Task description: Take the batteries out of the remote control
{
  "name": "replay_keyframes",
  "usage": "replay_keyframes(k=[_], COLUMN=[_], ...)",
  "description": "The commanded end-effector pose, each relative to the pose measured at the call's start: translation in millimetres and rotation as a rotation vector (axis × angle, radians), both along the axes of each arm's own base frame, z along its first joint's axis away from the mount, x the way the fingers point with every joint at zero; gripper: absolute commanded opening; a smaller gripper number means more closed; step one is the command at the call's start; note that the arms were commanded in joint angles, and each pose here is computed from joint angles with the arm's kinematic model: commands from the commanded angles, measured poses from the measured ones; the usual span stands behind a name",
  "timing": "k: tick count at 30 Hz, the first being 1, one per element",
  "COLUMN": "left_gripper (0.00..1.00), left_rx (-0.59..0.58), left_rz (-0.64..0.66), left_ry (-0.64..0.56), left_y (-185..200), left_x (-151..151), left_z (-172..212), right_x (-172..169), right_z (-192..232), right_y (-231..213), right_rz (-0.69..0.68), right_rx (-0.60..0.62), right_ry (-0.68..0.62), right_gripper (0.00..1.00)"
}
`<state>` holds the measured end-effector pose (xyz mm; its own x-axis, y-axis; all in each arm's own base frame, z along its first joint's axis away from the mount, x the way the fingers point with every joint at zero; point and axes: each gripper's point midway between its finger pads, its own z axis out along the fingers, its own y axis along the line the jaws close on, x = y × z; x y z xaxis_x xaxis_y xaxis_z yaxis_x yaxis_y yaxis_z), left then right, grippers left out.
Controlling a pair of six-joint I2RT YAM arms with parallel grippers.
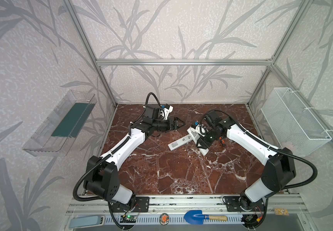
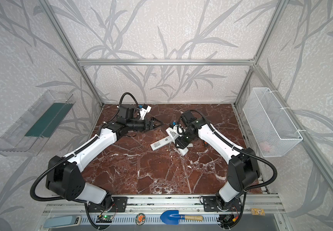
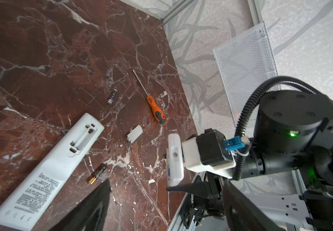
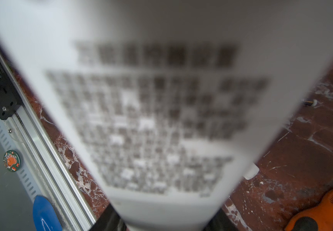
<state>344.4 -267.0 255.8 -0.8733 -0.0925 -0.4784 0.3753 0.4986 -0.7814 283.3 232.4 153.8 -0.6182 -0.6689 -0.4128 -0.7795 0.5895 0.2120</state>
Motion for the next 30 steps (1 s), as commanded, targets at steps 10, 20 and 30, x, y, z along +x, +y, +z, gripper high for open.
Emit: replay_keyframes(k=[10, 20, 30], left_gripper=[0.85, 0.75, 0.66], left_rx=[0.005, 0.066, 0.072], left_rz=[-0.129, -0.144, -0.157], left_ry=[-0.01, 0.018, 0.045], left_y=[-19, -16, -18], left_x=[-19, -20, -16], left_z=[-9, -33, -41], right_x=[2, 0, -17], right_z=[24, 32, 35], right_y=[22, 28, 43], right_rz=[0.043, 0.062, 0.214], right_rx=[0.045, 0.07, 0.05], right_ry=[-0.033, -0.057, -0.121], right_gripper=[0.37, 0.37, 0.4])
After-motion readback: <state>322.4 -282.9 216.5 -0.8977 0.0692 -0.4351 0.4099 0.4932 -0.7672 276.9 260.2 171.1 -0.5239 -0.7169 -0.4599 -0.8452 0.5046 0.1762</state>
